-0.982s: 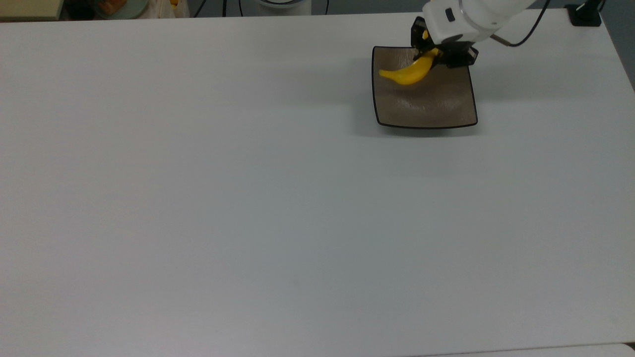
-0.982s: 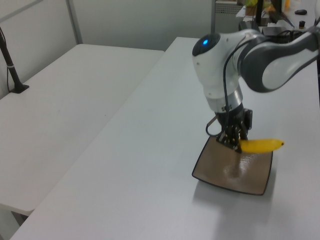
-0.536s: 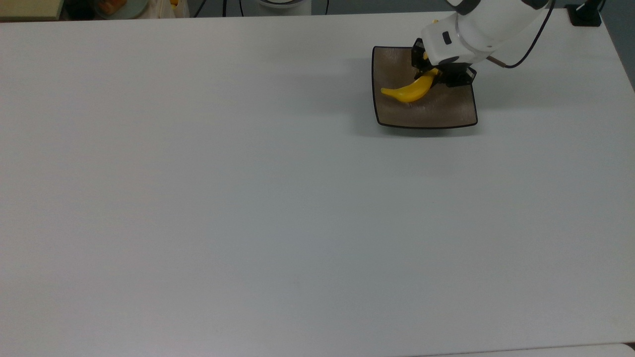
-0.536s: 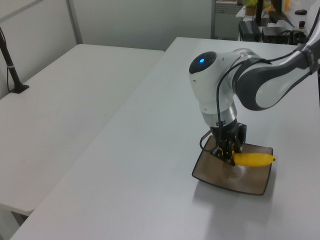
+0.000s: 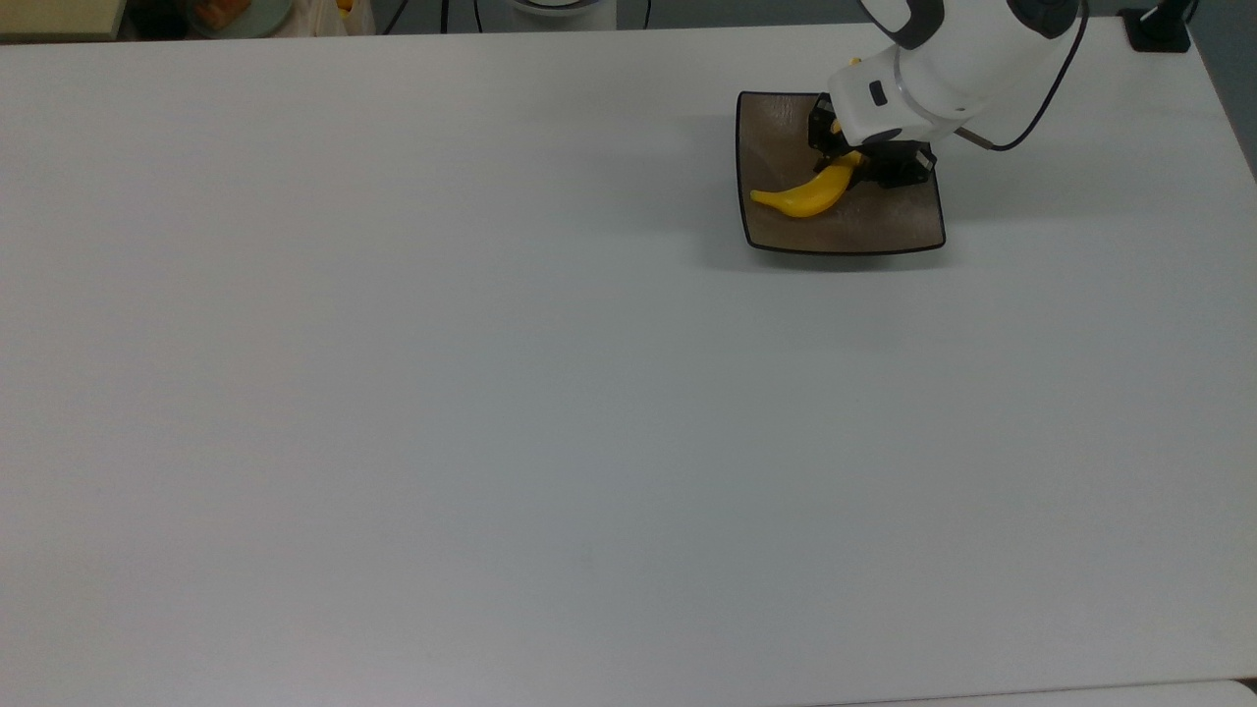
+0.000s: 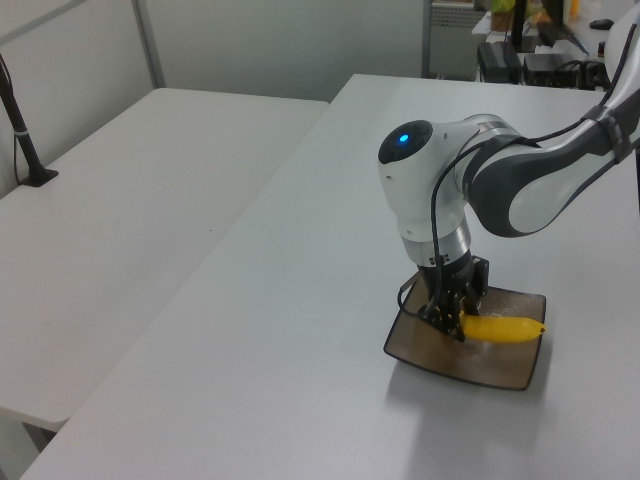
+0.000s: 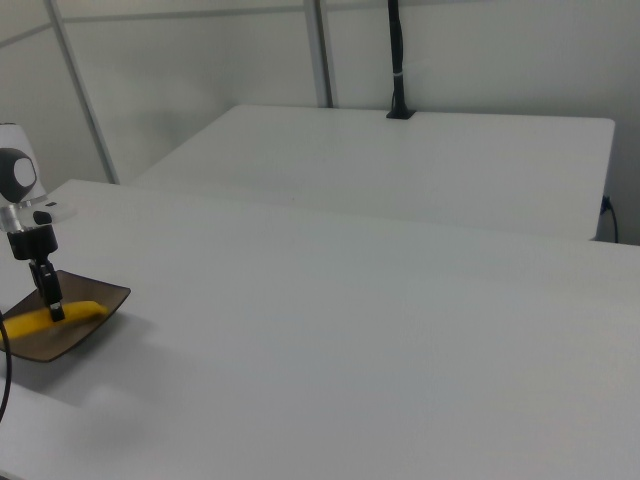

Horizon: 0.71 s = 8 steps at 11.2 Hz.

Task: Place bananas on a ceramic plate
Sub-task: 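Lower the banana onto the plate and open the gripper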

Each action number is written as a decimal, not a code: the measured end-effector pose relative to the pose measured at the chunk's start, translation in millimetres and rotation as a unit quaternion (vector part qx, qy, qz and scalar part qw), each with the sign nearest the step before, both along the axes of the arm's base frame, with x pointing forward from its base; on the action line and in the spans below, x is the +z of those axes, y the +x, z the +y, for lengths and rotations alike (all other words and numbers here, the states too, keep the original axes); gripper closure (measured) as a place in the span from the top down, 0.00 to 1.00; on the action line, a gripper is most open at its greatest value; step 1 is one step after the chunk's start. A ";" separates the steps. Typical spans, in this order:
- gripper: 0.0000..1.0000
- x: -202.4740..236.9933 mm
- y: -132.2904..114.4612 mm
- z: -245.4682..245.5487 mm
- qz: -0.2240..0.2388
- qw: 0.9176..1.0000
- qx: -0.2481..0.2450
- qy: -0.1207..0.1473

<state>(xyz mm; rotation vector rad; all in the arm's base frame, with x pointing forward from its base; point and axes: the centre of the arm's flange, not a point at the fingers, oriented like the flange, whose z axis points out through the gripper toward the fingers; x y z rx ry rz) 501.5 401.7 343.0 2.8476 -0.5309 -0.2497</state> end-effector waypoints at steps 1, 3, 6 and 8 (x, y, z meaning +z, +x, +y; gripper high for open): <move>0.48 0.0 0.1 0.0 0.000 1.000 0.000 0.000; 0.78 0.2 0.4 -0.3 0.000 1.000 0.000 0.000; 1.00 22.2 7.9 -7.2 -0.016 1.000 -0.008 0.011; 1.00 63.2 17.1 -23.6 -0.041 0.999 -0.022 0.026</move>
